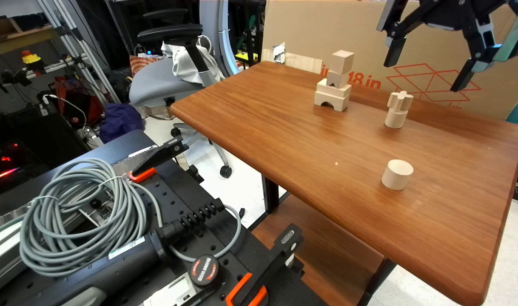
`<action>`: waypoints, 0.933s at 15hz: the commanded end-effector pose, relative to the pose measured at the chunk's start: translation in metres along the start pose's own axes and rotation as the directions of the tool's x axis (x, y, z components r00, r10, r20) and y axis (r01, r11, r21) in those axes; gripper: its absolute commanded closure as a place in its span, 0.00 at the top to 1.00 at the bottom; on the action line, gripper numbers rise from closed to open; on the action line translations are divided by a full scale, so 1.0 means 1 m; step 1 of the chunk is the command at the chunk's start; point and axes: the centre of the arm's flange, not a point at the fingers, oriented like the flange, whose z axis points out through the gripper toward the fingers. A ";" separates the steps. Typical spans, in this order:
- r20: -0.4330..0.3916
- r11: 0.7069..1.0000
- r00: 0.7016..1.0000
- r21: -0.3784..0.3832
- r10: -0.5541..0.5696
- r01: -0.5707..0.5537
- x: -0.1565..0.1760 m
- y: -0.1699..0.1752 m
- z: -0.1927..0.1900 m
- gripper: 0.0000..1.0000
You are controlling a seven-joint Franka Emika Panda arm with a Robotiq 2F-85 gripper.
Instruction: Put the flower shaped block on top of the cube
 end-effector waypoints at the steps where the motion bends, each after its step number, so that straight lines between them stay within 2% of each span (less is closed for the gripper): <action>1: -0.023 0.999 0.998 -0.012 0.052 -0.052 0.027 -0.006 0.017 1.00; 6: -0.025 0.996 0.996 -0.031 0.088 -0.089 0.040 -0.013 0.032 1.00; 13: -0.073 0.993 0.992 -0.046 0.107 -0.110 0.050 -0.034 0.047 1.00; 14: -0.076 0.992 0.991 -0.047 0.111 -0.114 0.051 -0.035 0.048 0.90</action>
